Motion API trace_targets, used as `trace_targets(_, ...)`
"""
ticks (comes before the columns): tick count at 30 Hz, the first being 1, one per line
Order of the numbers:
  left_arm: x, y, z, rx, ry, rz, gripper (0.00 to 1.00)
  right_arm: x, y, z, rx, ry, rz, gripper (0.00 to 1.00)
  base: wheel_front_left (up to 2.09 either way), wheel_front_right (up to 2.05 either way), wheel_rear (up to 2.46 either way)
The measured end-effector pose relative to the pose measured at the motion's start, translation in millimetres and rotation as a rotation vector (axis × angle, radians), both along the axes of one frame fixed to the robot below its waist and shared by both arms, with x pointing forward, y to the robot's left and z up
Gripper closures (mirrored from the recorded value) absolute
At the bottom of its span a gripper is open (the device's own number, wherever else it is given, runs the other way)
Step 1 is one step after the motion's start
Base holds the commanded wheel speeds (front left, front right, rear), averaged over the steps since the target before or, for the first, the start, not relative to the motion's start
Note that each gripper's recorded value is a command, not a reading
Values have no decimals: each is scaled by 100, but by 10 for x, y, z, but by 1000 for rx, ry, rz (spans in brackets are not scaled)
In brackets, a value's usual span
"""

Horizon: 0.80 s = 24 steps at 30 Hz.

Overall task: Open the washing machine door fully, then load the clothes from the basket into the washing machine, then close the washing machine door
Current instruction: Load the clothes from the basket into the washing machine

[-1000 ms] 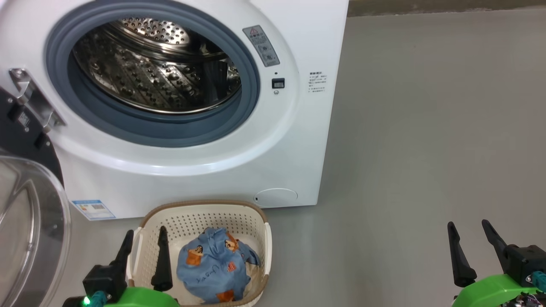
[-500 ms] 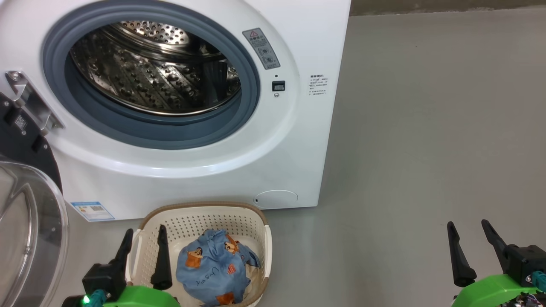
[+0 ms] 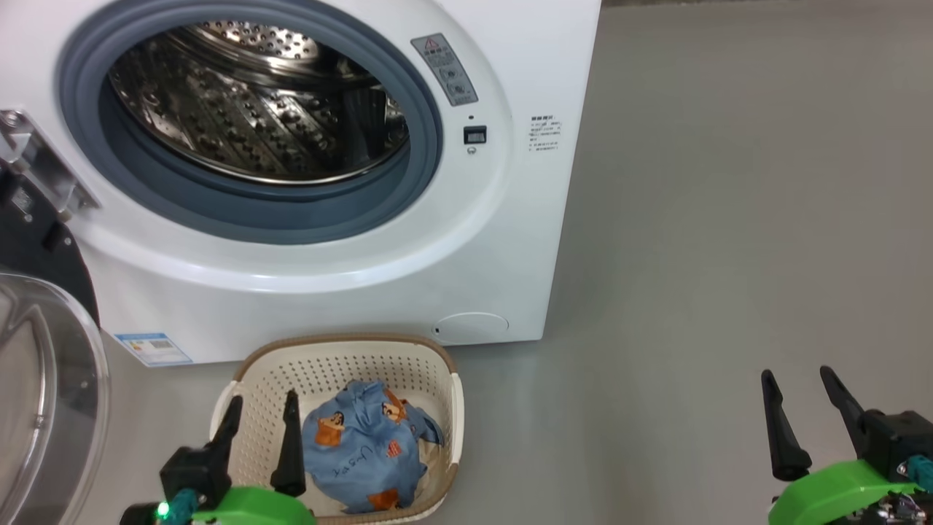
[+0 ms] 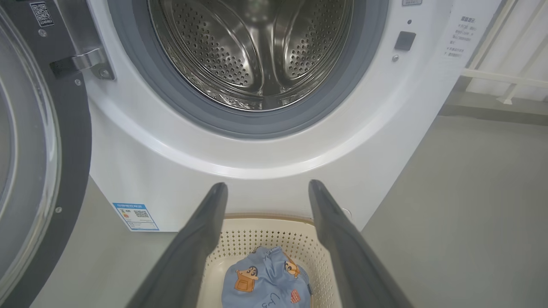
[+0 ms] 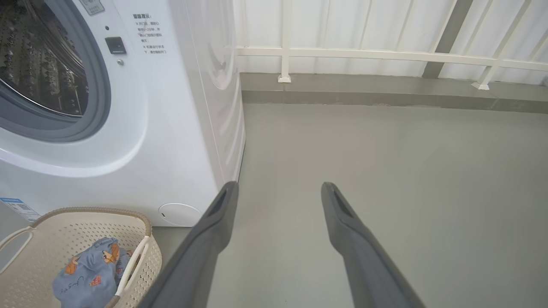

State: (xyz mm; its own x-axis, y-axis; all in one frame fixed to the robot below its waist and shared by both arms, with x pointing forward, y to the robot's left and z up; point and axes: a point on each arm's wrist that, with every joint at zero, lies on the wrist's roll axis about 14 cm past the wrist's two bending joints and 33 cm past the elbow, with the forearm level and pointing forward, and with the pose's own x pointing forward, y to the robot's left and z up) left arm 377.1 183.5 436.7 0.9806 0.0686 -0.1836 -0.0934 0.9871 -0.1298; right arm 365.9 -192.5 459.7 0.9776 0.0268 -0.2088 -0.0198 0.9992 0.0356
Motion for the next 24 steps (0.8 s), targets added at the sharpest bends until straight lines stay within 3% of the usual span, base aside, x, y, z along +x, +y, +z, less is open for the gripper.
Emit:
trace_targets(4,93,-74,-113,-2,37,-25,0,80,8,1,1,-3,1,0,0,0,0)
trace_targets(24,553,-382,-1475,-14,524,-178,0,657,-84,-291,28,14,-35,0,0,0,0)
